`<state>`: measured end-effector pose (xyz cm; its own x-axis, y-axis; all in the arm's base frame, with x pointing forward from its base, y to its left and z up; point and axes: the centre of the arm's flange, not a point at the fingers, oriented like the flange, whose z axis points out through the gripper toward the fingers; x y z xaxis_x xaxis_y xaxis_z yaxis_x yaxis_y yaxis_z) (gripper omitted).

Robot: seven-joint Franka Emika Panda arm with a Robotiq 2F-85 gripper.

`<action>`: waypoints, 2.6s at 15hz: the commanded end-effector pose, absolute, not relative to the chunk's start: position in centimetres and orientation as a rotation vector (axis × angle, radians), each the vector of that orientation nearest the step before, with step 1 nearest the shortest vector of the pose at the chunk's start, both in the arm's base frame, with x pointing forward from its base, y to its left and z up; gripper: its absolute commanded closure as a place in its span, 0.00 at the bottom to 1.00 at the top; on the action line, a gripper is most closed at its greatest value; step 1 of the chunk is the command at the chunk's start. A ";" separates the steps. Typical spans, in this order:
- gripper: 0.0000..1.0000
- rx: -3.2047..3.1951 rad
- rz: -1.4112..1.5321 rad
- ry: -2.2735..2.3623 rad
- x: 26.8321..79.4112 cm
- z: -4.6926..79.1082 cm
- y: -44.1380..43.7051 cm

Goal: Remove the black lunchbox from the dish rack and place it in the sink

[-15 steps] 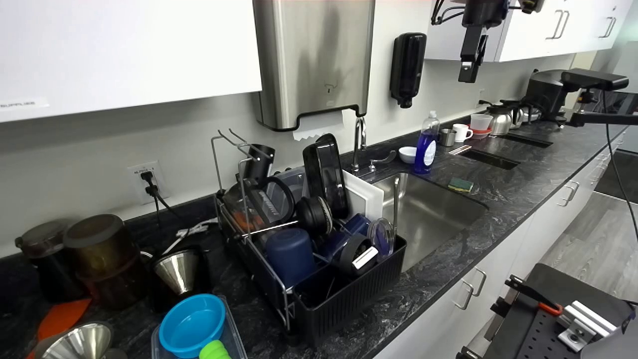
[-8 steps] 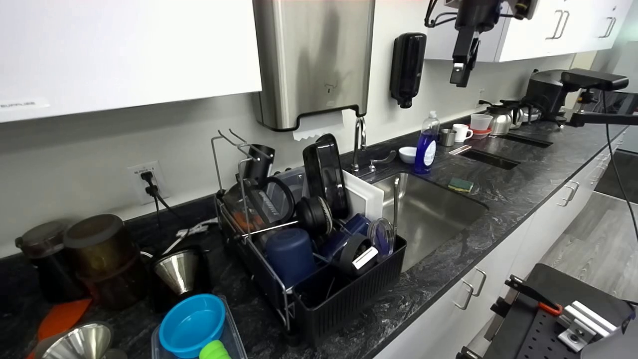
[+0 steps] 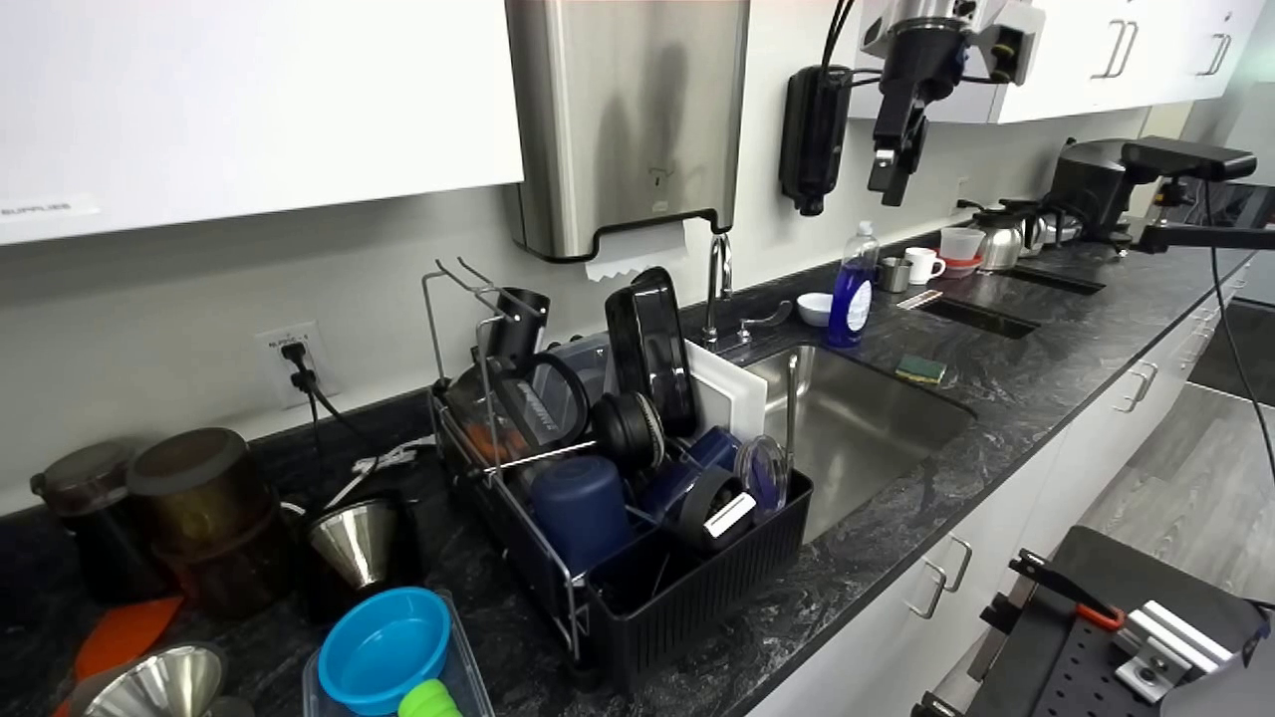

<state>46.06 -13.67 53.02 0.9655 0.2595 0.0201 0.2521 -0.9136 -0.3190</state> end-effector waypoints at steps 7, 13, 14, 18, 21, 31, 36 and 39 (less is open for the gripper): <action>0.00 -2.673 -0.037 -0.256 48.2 48.4 -15.1; 0.00 -2.598 -0.108 -0.202 49.9 46.3 -14.1; 0.00 -2.584 -0.121 -0.194 50.2 45.9 -13.9; 0.00 -2.511 -0.151 -0.165 51.1 43.2 -13.0; 0.00 -2.474 -0.172 -0.153 51.9 41.8 -12.5; 0.00 -2.421 -0.321 -0.214 54.5 41.4 -10.5; 0.00 -2.398 -0.382 -0.183 55.2 41.9 -9.4; 0.00 -2.395 -0.391 -0.198 55.6 41.5 -8.3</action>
